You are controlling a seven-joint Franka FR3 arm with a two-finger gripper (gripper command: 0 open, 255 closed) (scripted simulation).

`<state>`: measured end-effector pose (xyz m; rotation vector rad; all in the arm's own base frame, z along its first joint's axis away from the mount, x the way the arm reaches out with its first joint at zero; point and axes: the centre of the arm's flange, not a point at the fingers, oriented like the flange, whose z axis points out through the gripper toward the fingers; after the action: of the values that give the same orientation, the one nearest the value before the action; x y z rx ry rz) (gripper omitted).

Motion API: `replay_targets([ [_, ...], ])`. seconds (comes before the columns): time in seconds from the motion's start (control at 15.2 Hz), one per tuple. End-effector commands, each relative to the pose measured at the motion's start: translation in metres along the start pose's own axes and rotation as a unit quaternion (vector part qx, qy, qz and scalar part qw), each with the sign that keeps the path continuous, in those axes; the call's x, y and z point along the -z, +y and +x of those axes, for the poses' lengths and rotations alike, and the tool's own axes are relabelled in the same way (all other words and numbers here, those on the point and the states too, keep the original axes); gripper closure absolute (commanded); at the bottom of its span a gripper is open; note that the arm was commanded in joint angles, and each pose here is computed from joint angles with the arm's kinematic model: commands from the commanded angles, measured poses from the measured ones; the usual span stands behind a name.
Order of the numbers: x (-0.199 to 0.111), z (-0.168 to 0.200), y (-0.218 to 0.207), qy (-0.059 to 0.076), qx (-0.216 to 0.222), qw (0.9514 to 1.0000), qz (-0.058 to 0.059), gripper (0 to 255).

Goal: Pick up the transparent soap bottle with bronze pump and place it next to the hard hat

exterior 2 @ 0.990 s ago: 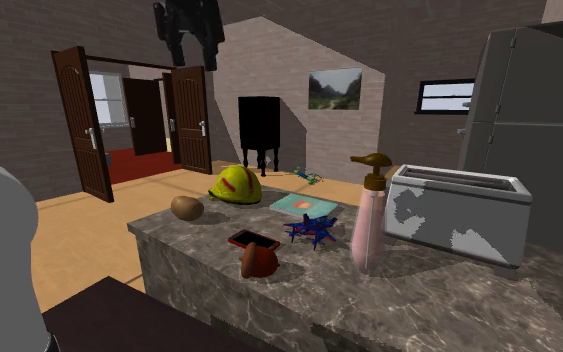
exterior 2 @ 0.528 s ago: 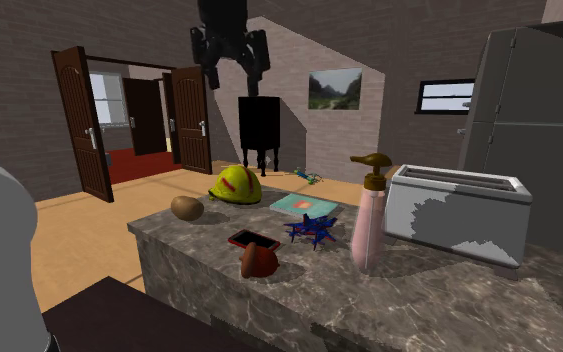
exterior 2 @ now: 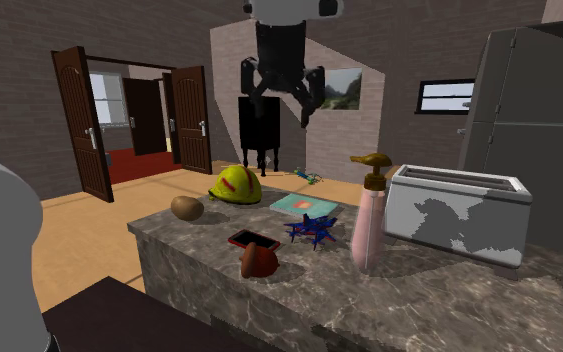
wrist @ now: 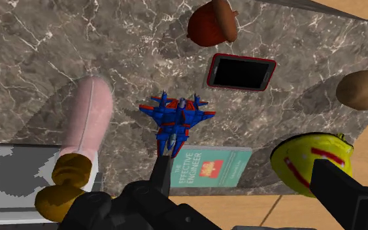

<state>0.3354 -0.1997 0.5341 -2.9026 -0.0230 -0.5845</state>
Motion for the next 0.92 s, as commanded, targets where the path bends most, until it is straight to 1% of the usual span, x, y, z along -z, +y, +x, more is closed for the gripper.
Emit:
replay_targets([
  [0.0, -0.012, 0.001, 0.027, 0.01, 0.013, 0.9999, 0.004, 0],
  [0.4, -0.047, 0.012, 0.1, 0.036, 0.049, 0.998, 0.017, 0],
  [0.86, -0.089, 0.033, 0.183, 0.067, 0.091, 0.993, 0.034, 0],
])
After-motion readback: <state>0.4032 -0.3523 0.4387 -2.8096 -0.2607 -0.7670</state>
